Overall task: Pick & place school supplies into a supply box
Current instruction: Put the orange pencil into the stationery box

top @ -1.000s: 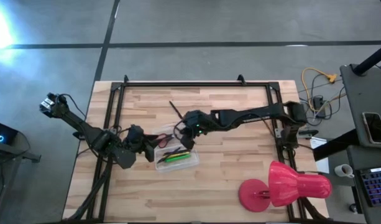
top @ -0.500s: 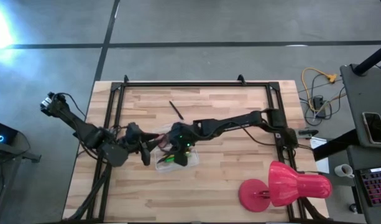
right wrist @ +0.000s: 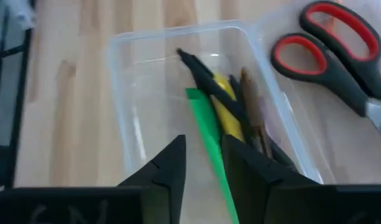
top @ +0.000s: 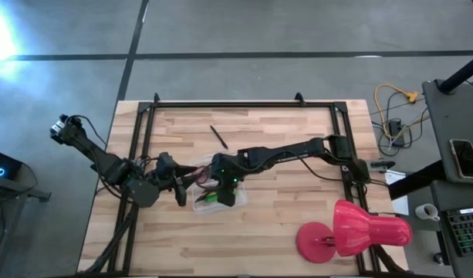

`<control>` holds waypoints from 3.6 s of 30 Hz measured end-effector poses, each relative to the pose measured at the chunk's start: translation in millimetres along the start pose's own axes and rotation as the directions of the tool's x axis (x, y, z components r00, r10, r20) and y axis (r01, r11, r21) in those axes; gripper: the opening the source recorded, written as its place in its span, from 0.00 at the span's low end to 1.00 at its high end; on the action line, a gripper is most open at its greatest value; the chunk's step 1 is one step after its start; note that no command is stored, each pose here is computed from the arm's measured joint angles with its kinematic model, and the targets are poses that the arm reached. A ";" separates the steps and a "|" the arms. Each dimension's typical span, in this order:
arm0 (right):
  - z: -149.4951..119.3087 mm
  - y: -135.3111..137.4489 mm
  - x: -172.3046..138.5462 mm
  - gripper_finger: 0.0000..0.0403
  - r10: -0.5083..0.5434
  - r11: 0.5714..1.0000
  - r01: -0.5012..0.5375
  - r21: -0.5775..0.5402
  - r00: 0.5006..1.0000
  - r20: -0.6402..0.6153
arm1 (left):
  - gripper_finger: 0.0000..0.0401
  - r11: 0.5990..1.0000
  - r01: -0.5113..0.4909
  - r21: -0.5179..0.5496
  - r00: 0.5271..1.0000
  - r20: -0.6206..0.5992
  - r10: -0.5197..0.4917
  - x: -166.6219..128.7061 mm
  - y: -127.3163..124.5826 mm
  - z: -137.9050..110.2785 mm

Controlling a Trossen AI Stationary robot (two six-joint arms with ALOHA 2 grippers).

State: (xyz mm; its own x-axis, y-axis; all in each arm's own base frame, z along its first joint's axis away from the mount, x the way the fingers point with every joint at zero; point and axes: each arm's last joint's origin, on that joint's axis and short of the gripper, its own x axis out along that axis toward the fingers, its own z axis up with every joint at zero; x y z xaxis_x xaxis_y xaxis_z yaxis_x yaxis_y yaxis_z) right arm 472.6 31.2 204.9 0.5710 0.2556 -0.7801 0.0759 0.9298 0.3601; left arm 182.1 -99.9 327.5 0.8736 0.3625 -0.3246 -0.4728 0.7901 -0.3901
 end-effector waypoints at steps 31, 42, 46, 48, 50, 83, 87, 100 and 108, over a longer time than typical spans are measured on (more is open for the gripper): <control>12.8 -32.8 -127.5 0.45 -0.420 0.905 0.424 -0.044 0.904 0.083 | 0.32 0.947 -0.216 0.237 0.795 -0.520 0.311 11.5 56.7 -27.5; 5.2 -26.8 -168.9 0.45 -0.469 0.880 0.473 -0.036 0.879 0.084 | 0.32 0.798 -0.024 0.602 0.743 -0.523 0.417 50.4 81.9 -33.5; 3.1 -25.9 -172.7 0.45 -0.472 0.878 0.476 -0.042 0.878 0.073 | 0.32 0.760 0.044 0.648 0.698 -0.565 0.441 60.5 91.3 -42.0; 2.2 -25.9 -172.7 0.45 -0.474 0.877 0.477 -0.059 0.878 0.064 | 0.32 0.746 0.047 0.664 0.676 -0.571 0.465 64.8 98.2 -45.6; 1.7 -26.1 -172.7 0.45 -0.475 0.875 0.478 -0.072 0.878 0.060 | 0.32 0.730 0.050 0.682 0.646 -0.579 0.497 68.9 106.6 -50.2; -33.6 -35.9 -136.4 0.45 -0.488 0.873 0.484 -0.061 0.867 -0.097 | 0.32 0.694 0.397 0.601 0.355 -0.798 0.488 137.2 162.4 -89.0; -33.4 -35.9 -136.4 0.45 -0.488 0.873 0.484 -0.061 0.868 -0.095 | 0.32 0.704 0.387 0.596 0.360 -0.800 0.479 136.9 164.0 -86.8; -32.3 -36.1 -135.8 0.45 -0.486 0.874 0.482 -0.061 0.870 -0.079 | 0.02 0.828 0.284 0.483 0.346 -0.857 0.381 138.4 162.2 -90.1; -32.1 -36.1 -135.7 0.45 -0.485 0.874 0.482 -0.060 0.871 -0.077 | 0.02 0.968 -0.049 0.244 0.323 -0.914 0.247 139.3 155.5 -88.6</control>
State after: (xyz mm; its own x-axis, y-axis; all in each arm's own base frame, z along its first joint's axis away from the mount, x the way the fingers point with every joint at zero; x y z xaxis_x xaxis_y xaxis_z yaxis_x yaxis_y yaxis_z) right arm 366.2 -28.6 281.4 0.3977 -0.2083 -0.8935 0.2922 0.9519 -0.0919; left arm 220.1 29.7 145.3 0.0600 -0.1395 -0.9884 -0.4729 0.8680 -0.1512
